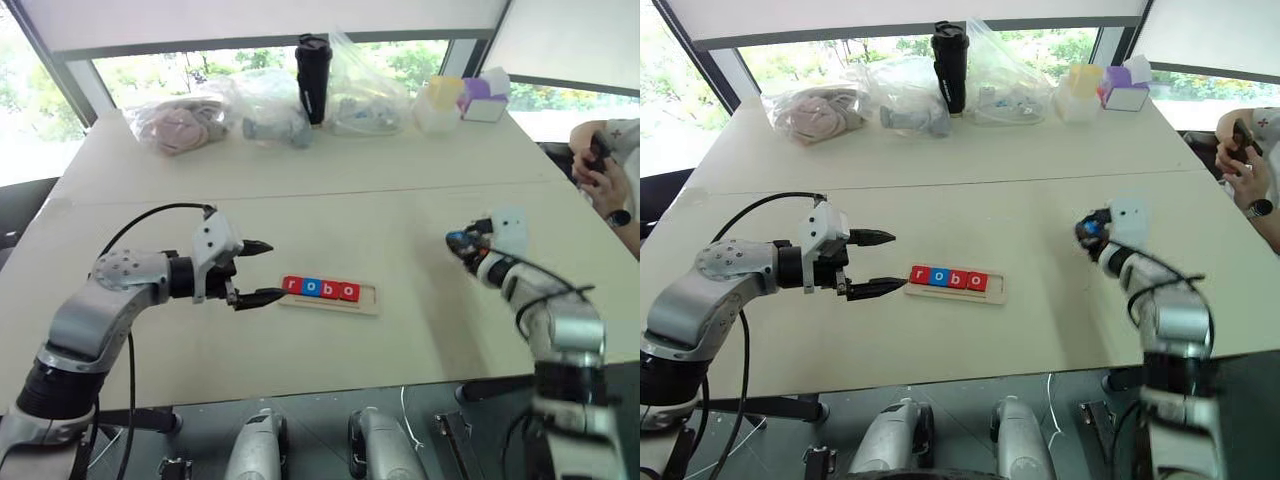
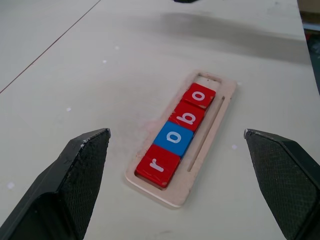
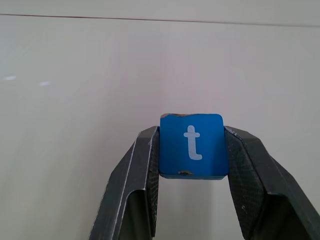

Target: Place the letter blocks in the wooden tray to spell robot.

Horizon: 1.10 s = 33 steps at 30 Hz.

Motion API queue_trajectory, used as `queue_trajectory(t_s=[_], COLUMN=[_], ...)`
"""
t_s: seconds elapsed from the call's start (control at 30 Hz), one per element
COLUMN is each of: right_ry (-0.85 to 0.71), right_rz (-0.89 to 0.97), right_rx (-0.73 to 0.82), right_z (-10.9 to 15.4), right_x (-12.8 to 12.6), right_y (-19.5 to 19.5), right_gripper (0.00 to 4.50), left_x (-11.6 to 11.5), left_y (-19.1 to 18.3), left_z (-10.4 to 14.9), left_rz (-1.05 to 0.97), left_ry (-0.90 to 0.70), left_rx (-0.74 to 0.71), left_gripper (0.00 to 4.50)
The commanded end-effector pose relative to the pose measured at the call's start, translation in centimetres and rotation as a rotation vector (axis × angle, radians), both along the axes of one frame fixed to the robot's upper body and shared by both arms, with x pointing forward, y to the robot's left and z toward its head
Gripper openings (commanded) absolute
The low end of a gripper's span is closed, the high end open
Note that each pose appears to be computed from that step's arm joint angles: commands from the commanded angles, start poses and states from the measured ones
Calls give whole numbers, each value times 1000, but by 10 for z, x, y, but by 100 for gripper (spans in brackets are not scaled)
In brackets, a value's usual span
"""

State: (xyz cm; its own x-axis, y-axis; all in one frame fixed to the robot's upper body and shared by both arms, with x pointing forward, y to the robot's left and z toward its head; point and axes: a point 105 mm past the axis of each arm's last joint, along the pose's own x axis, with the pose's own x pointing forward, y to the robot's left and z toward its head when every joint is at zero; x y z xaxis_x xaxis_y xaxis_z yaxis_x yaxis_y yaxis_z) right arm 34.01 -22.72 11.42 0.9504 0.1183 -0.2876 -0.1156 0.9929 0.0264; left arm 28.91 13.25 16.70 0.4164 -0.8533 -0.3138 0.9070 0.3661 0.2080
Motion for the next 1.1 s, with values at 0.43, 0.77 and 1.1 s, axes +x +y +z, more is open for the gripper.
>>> queue_trajectory(t_s=[0.43, 0.77, 1.1], right_ry=[193, 84, -90], right_rz=[-162, -17, 571], right_rx=[116, 110, -240], right_z=[-25, 1, 26], right_x=[-67, -61, -73], right_y=[58, 67, 18], right_gripper=[171, 444, 444], left_x=[4, 3, 4], left_y=[-11, -9, -16], left_z=[1, -2, 7], left_rz=[-80, -67, -130], left_ry=[-26, -29, -22], left_rx=[5, 11, 4], left_gripper=[450, 450, 450])
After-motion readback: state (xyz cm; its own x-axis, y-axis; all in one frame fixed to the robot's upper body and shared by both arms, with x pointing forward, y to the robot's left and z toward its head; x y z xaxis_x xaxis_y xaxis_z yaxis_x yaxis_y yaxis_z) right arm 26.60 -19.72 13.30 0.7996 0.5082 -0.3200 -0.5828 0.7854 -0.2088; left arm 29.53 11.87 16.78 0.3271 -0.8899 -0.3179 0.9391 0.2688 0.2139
